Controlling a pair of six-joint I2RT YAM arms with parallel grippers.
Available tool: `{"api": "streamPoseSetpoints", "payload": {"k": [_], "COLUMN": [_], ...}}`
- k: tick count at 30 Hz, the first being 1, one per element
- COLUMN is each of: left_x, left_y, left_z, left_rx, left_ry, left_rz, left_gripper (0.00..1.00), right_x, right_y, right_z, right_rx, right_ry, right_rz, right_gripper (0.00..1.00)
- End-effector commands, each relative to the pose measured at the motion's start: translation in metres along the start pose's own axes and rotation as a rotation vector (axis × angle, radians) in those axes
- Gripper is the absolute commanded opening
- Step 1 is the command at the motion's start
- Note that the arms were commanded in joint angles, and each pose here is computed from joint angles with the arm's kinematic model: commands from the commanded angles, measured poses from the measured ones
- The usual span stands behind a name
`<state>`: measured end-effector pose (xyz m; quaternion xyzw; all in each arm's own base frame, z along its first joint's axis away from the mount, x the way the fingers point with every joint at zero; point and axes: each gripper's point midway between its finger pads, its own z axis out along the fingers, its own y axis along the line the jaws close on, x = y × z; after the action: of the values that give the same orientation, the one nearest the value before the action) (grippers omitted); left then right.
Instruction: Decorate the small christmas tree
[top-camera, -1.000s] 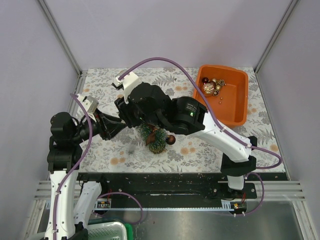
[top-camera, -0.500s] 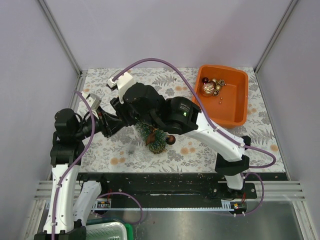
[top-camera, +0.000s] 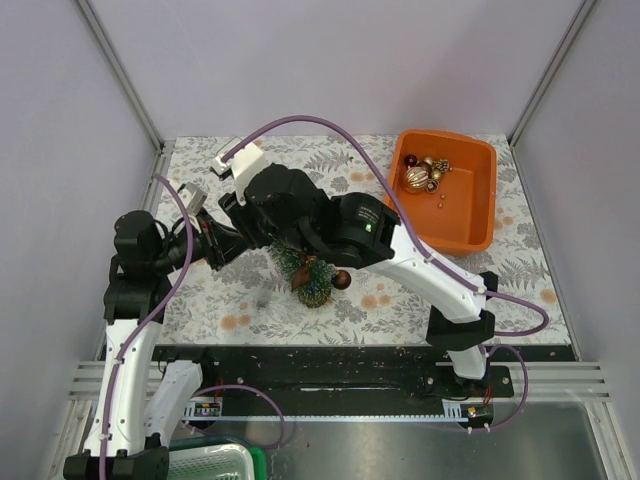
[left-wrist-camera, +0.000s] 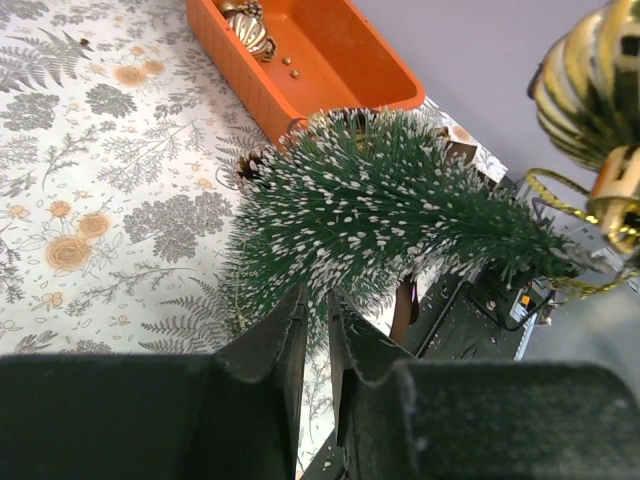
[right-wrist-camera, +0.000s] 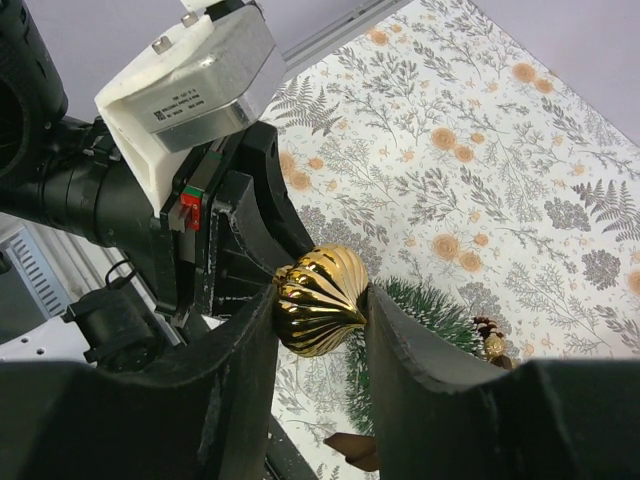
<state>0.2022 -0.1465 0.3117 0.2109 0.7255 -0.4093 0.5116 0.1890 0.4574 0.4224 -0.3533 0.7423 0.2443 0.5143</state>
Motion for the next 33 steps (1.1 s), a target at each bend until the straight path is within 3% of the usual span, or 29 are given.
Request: {"api": "streamPoseSetpoints", "payload": {"k": [1, 33], "left_x": [-0.012, -0.015], "left_y": [-0.006, -0.004], "left_z": [0.004, 0.006], "left_rx": [0.031, 0.025], "left_ry": [-0.027, -0.032], "left_rz": [0.052, 0.05], "left_gripper": [0.17, 0.01], "right_x": [-0.01, -0.038], "right_y": [-0.003, 0.017], "right_z": [-0.003, -0.031], "right_rx": [0.028, -0.072], "right_ry": [-0.036, -0.13], "right_rz": [-0.022, 0.03], "right_gripper": [0.34, 0.34]}}
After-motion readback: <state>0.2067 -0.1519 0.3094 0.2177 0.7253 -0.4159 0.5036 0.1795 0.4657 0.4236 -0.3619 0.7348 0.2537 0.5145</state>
